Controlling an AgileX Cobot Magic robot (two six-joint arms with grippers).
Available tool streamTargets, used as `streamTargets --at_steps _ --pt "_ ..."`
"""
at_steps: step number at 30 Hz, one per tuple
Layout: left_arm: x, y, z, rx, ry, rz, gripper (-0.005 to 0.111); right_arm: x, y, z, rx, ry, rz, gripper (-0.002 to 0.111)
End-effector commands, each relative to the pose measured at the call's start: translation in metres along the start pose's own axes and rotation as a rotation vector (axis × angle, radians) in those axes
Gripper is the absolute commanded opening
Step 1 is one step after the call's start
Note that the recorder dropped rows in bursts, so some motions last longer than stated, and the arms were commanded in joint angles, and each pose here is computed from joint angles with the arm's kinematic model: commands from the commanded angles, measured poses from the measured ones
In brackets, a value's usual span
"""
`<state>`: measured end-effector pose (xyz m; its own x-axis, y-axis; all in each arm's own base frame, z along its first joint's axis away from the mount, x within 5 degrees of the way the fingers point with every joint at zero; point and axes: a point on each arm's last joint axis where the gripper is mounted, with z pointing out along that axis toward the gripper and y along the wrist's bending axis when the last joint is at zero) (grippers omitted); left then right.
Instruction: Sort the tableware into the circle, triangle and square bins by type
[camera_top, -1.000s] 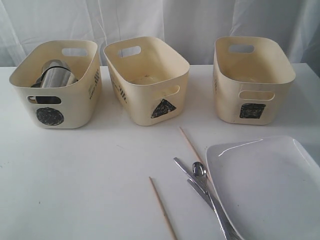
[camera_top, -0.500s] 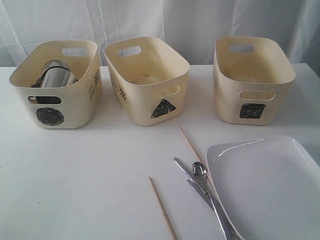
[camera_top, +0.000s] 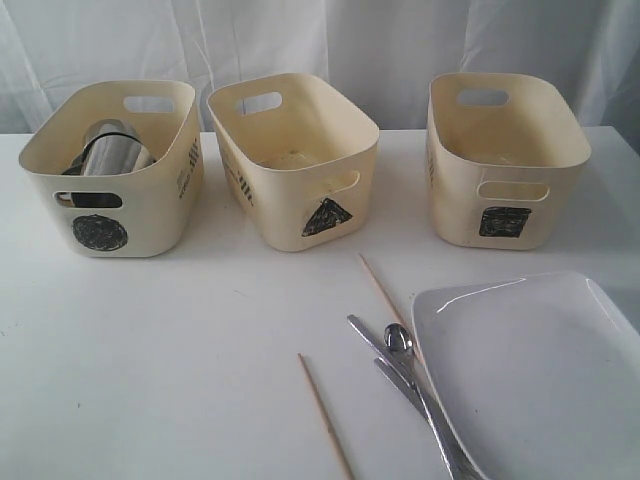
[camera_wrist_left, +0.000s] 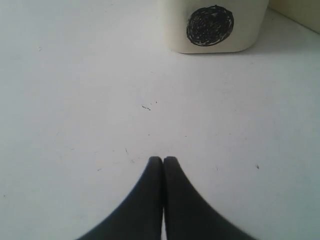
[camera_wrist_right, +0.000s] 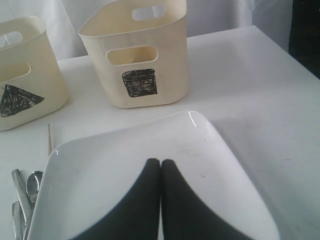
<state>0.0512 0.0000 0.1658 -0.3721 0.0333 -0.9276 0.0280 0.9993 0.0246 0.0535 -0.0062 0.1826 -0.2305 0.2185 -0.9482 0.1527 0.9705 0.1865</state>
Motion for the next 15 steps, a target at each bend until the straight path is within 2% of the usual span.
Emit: streamTargets --at_steps 1,9,15 --pt "0.0013 -0.0002 0.0002 0.001 0.003 -0.006 0.0 -0.0002 -0.0001 -0.0002 0.0 -0.011 -0.001 0.0" --pt "0.0013 -0.0001 0.0002 0.0 0.003 -0.004 0.0 -0.0002 -0.0001 -0.0002 0.0 -0.011 -0.021 0.0" --pt "0.0013 -0.0001 0.0002 0.0 0.003 -0.004 0.0 -0.0043 0.0005 -0.0004 -0.003 -0.057 -0.135 0.0"
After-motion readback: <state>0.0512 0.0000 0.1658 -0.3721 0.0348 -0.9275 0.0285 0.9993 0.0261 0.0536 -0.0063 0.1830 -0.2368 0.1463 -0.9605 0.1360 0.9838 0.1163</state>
